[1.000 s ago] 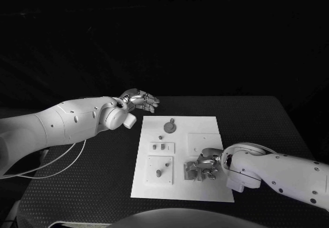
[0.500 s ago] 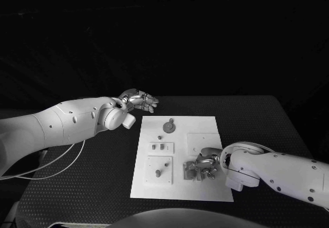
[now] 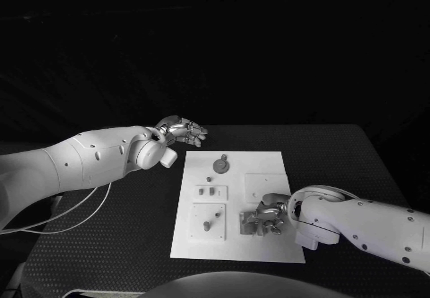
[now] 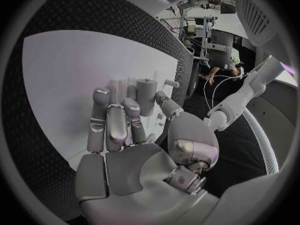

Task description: Assemble the parts on the task board

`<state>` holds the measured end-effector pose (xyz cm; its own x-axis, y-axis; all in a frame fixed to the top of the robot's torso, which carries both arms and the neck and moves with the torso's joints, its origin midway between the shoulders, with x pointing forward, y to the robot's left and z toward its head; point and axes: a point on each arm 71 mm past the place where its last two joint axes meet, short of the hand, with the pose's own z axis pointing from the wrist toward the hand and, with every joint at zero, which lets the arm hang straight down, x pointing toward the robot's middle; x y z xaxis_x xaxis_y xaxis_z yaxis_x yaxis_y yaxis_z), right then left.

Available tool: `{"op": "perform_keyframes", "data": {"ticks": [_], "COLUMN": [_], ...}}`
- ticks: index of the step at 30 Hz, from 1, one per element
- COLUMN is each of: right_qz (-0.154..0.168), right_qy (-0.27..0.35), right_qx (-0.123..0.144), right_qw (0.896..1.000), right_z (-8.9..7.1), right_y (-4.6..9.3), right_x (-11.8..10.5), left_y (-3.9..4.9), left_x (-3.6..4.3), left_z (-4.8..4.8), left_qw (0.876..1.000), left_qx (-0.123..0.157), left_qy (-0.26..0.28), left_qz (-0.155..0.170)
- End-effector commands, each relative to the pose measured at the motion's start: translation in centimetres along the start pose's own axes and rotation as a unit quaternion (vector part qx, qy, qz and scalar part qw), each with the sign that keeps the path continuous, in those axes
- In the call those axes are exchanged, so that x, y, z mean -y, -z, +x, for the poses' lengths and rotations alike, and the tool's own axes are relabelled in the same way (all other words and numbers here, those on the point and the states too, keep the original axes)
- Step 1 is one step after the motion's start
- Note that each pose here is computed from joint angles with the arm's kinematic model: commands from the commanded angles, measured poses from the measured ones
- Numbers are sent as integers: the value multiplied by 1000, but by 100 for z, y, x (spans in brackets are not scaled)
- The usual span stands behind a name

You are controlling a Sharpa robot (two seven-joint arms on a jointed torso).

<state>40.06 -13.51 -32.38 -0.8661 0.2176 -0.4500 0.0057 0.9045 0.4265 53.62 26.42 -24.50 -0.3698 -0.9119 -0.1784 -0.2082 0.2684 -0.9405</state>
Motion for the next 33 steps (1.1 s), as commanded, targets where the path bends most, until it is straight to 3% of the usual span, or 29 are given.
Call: {"op": "perform_keyframes", "data": {"ticks": [1, 25, 33], "right_qz": [9, 10, -2], "right_qy": [13, 11, 9], "right_qx": [-12, -2, 28], "right_qw": [1000, 1000, 1000], "right_z": [55, 43, -3], "right_y": [-20, -21, 24], "right_x": [40, 50, 92], "left_y": [-3, -3, -3], "left_x": [15, 10, 10], "left_z": [22, 13, 10], "left_qw": [1000, 1000, 1000], "left_qx": [-8, -6, -5], "left_qy": [4, 4, 4], "left_qz": [3, 1, 1]}}
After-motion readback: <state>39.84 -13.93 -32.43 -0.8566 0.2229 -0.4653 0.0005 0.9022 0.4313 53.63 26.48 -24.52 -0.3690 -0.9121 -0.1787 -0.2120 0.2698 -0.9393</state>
